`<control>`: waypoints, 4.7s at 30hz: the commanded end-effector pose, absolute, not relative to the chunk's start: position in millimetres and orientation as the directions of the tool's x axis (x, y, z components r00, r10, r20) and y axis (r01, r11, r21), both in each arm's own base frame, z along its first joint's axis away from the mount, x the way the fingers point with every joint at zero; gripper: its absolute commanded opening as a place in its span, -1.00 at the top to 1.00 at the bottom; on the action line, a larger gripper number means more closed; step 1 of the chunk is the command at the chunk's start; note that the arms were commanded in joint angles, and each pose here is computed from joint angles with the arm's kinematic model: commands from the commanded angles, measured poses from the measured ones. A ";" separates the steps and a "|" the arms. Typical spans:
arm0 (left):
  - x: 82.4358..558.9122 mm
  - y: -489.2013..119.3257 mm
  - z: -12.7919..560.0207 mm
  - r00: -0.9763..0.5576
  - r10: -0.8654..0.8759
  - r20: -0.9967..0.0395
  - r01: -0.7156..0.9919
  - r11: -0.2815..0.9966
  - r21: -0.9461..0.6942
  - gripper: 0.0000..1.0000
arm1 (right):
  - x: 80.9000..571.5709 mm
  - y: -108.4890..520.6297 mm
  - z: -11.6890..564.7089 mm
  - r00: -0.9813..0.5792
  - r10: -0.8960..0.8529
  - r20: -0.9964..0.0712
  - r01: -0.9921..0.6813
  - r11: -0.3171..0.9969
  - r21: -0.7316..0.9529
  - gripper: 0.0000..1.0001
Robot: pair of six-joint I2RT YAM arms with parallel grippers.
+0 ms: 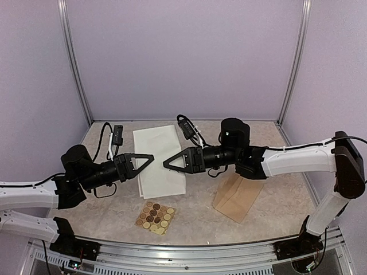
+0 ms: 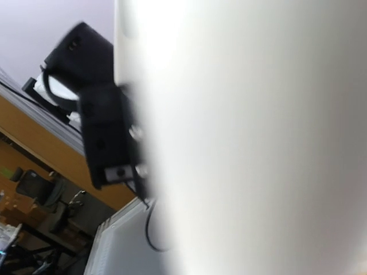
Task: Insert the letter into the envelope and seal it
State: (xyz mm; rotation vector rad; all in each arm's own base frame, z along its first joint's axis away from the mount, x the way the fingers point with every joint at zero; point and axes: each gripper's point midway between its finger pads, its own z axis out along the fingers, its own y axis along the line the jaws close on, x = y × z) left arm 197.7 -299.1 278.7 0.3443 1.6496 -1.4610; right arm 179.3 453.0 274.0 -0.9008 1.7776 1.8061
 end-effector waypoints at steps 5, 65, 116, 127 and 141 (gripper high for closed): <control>174.5 -314.8 276.0 -0.595 -0.238 -0.768 0.756 0.159 -0.635 1.00 | 197.8 445.0 311.7 -0.607 -0.016 -0.794 -0.792 -0.073 0.607 0.35; 209.8 -346.9 251.8 -0.613 -0.186 -0.768 0.683 0.365 -0.633 0.20 | 256.6 433.9 304.4 -0.562 0.113 -0.819 -0.773 0.280 0.569 0.94; 176.0 -301.6 338.0 -0.563 -0.402 -0.722 0.775 0.047 -0.630 1.00 | 132.6 394.9 326.0 -0.524 -0.029 -0.851 -0.798 -0.333 0.503 0.49; 187.3 -306.6 312.9 -0.565 -0.362 -0.741 0.750 0.148 -0.644 0.87 | 155.7 411.5 311.2 -0.596 -0.058 -0.801 -0.775 -0.221 0.592 0.87; 201.4 -313.6 283.2 -0.568 -0.319 -0.759 0.704 0.291 -0.648 0.46 | 192.1 424.2 285.7 -0.665 -0.058 -0.744 -0.746 0.002 0.666 1.00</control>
